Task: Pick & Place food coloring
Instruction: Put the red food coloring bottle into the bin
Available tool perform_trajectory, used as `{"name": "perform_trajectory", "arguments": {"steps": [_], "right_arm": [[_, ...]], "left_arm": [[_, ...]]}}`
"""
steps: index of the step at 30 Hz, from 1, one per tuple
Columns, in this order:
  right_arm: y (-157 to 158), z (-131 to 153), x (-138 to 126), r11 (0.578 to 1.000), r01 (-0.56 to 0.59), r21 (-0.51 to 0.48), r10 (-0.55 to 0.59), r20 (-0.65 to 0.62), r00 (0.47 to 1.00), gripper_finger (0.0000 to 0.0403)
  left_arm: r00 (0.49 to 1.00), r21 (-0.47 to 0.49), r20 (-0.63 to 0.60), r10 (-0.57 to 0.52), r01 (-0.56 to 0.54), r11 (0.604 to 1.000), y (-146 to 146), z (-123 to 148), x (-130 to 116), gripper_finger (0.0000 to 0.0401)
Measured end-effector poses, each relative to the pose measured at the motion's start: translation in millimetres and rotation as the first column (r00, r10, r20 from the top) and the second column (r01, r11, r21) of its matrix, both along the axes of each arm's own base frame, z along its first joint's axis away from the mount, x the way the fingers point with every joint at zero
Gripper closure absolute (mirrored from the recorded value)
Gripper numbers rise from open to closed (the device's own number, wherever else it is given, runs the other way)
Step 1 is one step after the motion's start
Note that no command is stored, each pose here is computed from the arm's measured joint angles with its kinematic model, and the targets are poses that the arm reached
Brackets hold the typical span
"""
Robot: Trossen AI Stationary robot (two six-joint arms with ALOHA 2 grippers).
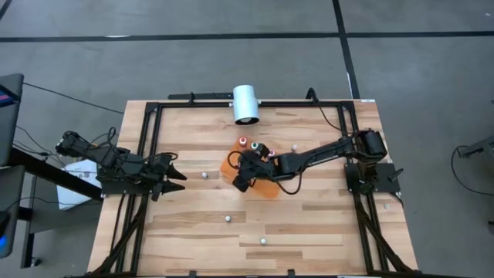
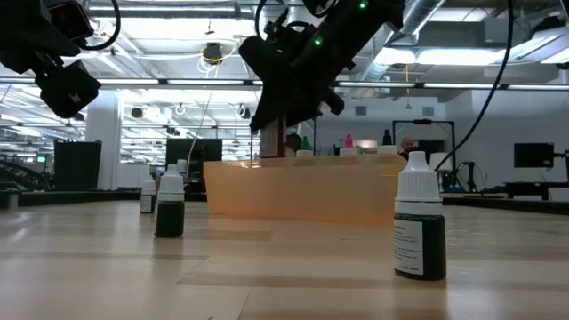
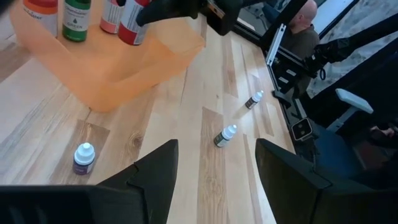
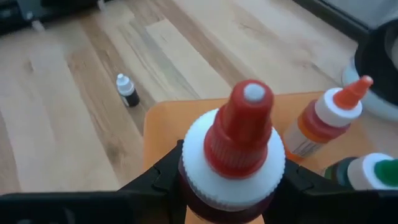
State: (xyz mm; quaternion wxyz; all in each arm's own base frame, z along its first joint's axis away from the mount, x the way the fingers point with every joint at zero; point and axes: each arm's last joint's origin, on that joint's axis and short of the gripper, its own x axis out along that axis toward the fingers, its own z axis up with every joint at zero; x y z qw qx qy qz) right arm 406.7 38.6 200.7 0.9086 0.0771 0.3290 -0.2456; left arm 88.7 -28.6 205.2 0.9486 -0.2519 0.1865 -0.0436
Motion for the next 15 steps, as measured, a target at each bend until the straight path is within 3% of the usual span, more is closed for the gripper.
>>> {"name": "perform_trajectory", "arguments": {"steps": [5, 9, 15], "right_arm": [[-0.4, -8.7, 4.1, 0.994, 0.073, 0.077, -0.076, 0.035, 0.996, 0.0261], [1.2, -25.7, 9.6, 0.993, 0.062, 0.105, -0.064, 0.013, 0.998, 0.026], [0.8, -29.8, 7.5, 0.989, 0.116, 0.089, -0.116, -0.003, 0.993, 0.0268]], "left_arm": [[1.0, 0.004, 0.0, -0.002, 0.002, 1.0, 0.0, -0.1, 0.0, 0.0195], [1.0, 0.008, -0.01, -0.003, 0.003, 1.0, 0.1, -1.0, -0.4, 0.0195], [1.0, 0.012, -0.022, -0.003, 0.003, 1.0, 0.2, -2.2, -0.8, 0.0195]]}}
